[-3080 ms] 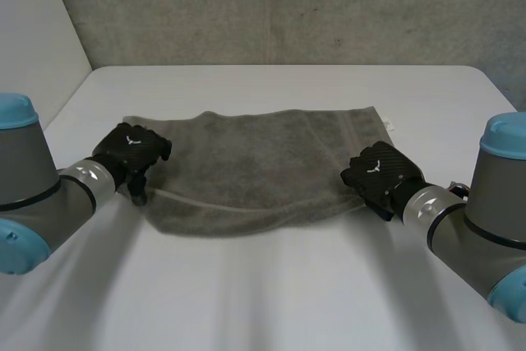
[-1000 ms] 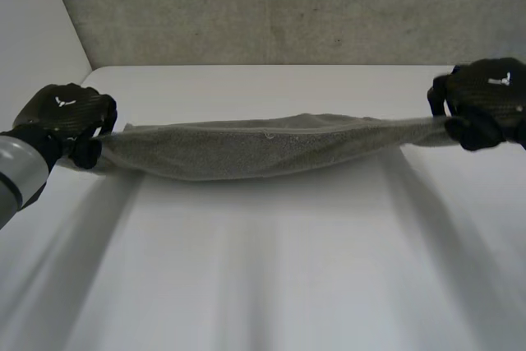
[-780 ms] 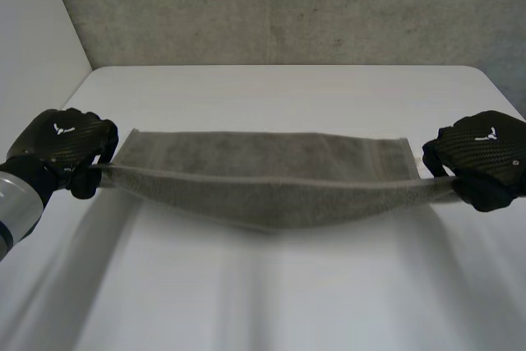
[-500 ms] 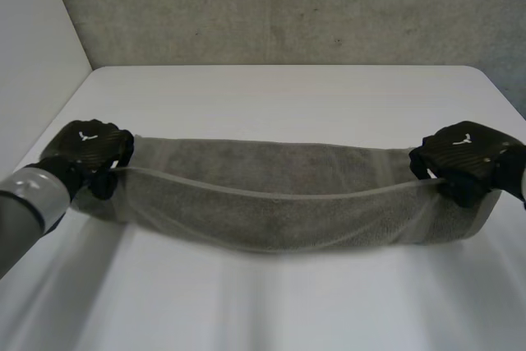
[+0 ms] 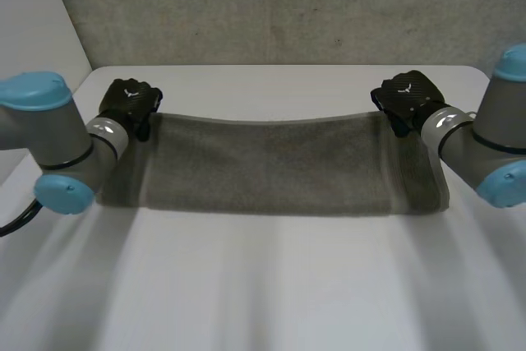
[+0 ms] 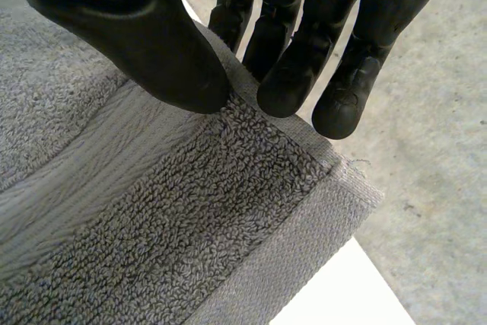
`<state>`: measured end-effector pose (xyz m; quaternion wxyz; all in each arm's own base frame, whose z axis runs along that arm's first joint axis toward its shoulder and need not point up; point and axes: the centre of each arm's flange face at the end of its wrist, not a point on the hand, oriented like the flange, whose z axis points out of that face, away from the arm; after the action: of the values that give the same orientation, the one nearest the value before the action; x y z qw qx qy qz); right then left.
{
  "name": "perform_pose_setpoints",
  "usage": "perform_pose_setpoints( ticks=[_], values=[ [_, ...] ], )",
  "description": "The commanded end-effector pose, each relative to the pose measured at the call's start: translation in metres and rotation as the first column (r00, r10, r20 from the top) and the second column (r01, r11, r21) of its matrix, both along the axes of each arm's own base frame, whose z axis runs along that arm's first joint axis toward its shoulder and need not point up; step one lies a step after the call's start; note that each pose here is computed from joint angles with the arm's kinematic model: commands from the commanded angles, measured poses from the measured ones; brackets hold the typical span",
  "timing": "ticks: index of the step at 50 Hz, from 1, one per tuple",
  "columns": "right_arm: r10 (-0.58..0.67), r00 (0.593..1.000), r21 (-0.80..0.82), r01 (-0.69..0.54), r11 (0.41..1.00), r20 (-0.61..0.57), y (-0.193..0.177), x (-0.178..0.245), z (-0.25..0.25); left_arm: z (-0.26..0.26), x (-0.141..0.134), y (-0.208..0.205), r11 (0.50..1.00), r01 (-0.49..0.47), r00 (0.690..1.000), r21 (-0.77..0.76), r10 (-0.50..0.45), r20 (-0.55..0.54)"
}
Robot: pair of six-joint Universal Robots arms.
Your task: Fold the towel.
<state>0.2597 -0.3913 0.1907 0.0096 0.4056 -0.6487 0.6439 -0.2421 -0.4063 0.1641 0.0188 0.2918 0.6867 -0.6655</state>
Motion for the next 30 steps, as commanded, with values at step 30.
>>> perform_pose_setpoints(
  ticks=[30],
  values=[
    [-0.131, 0.991, 0.043, 0.133, 0.99, -0.039, 0.054, -0.026, 0.019, 0.01, -0.001, 0.054, 0.999, 0.031, 0.999, 0.035, -0.032, 0.036]
  ],
)
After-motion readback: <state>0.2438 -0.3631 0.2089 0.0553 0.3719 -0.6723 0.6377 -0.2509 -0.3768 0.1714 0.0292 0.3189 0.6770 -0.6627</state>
